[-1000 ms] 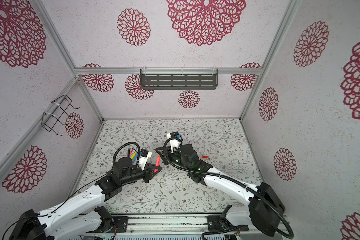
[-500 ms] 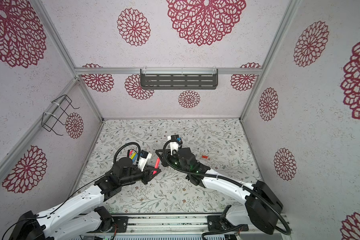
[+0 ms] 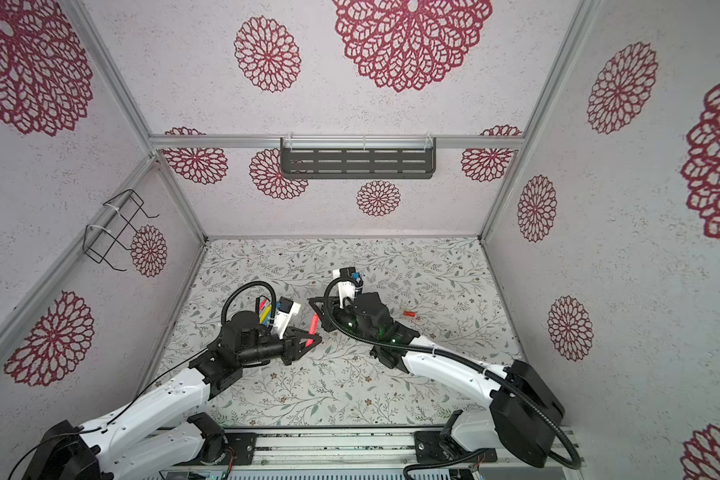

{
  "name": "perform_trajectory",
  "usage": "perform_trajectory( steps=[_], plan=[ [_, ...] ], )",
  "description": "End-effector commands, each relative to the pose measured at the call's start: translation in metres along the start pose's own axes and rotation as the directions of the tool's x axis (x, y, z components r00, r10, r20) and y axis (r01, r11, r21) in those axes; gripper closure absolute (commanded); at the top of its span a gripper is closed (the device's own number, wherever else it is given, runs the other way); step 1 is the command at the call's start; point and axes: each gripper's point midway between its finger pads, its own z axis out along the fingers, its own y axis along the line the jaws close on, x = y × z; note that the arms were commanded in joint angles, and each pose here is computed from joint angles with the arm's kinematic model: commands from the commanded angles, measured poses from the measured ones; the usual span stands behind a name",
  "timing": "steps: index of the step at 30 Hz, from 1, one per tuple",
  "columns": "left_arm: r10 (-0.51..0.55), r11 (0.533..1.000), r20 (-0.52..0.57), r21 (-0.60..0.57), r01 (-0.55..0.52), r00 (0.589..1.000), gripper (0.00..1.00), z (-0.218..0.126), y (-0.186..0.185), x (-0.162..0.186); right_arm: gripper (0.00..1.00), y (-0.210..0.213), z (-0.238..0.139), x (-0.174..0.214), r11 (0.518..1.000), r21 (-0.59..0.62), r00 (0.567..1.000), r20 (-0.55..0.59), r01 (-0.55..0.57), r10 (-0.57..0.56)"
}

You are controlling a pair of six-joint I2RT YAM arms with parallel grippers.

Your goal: Insert the pens into the pen caps

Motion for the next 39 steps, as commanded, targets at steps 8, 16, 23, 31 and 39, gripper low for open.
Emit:
perform_trajectory(
  steps=[8, 16, 23, 31, 39],
  plan=[
    [0.108, 0.976, 0.275, -0.214, -0.049, 0.955, 1.0, -0.012, 0.016, -0.062, 0.39, -0.005, -0.072, -0.053, 0.981, 0.013, 0.968, -0.163, 0.194, -0.189],
    [0.094, 0.975, 0.307, -0.22, -0.026, 0.947, 1.0, -0.028, 0.016, -0.048, 0.38, 0.008, -0.063, -0.037, 0.976, -0.128, 0.959, -0.202, 0.177, -0.2],
    [0.086, 0.985, 0.348, -0.173, -0.026, 0.934, 1.0, -0.026, 0.009, -0.055, 0.38, 0.01, -0.062, -0.021, 0.971, -0.192, 0.956, -0.227, 0.146, -0.189],
    [0.05, 0.992, 0.354, -0.125, -0.006, 0.934, 1.0, -0.015, 0.006, -0.056, 0.39, 0.001, -0.053, -0.017, 0.977, -0.17, 0.958, -0.235, 0.127, -0.165],
    [0.046, 0.993, 0.353, -0.114, -0.005, 0.934, 1.0, -0.01, 0.007, -0.055, 0.41, -0.001, -0.052, -0.017, 0.979, -0.164, 0.964, -0.216, 0.122, -0.157]
  ],
)
